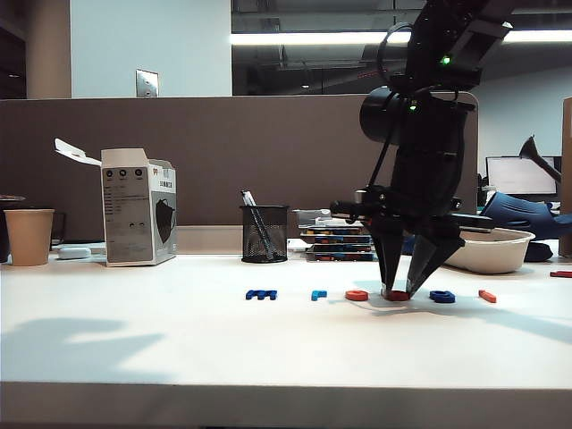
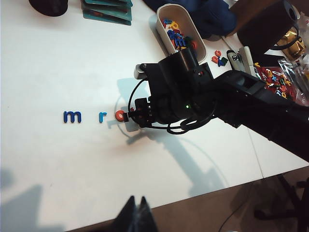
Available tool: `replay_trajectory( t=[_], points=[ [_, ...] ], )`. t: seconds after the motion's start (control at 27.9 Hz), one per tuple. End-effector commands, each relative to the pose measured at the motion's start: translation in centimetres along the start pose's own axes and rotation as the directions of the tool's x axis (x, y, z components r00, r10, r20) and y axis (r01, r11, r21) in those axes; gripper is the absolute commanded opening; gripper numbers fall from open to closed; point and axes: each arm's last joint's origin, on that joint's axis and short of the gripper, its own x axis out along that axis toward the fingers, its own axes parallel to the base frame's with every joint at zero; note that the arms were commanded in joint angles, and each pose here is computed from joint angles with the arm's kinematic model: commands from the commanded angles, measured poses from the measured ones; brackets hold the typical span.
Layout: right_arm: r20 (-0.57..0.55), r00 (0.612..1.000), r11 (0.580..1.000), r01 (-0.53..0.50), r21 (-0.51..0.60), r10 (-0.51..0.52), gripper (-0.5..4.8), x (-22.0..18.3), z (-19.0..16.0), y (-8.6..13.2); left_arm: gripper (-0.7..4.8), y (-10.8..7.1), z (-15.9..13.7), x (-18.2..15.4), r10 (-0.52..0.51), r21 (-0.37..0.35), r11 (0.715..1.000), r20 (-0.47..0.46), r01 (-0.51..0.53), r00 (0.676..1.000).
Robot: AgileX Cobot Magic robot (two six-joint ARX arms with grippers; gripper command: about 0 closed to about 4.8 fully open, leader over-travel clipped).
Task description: Select the appropriate letters from the row of letter magnets placed on the table to arrange into the word "big".
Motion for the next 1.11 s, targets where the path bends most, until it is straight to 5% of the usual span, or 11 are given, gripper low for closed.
replay_trajectory(
  t=[0.04,0.39,1.11],
  points=[
    [-0.044,0.999,1.0,0.007,0.004,-0.006,1.12,0.2,-0.5,0.0,-0.05,0.0,0.1,-0.2,-0.005,-0.005,1.0,0.01,0.005,1.0],
    [-0.011,1.0,1.0,-0.011,-0.01,0.011,1.12,-2.2,-0.8,0.5,-0.05,0.0,0.1,-0.2,-0.005,-0.005,1.0,0.01,0.005,1.0],
    [-0.094,0.992,0.996,-0.081,0.039,0.085,1.12,-2.0,-5.9,10.3,-0.05,0.0,0.1,-0.2,-0.005,-0.005,1.0,0.01,0.005,1.0]
  ],
)
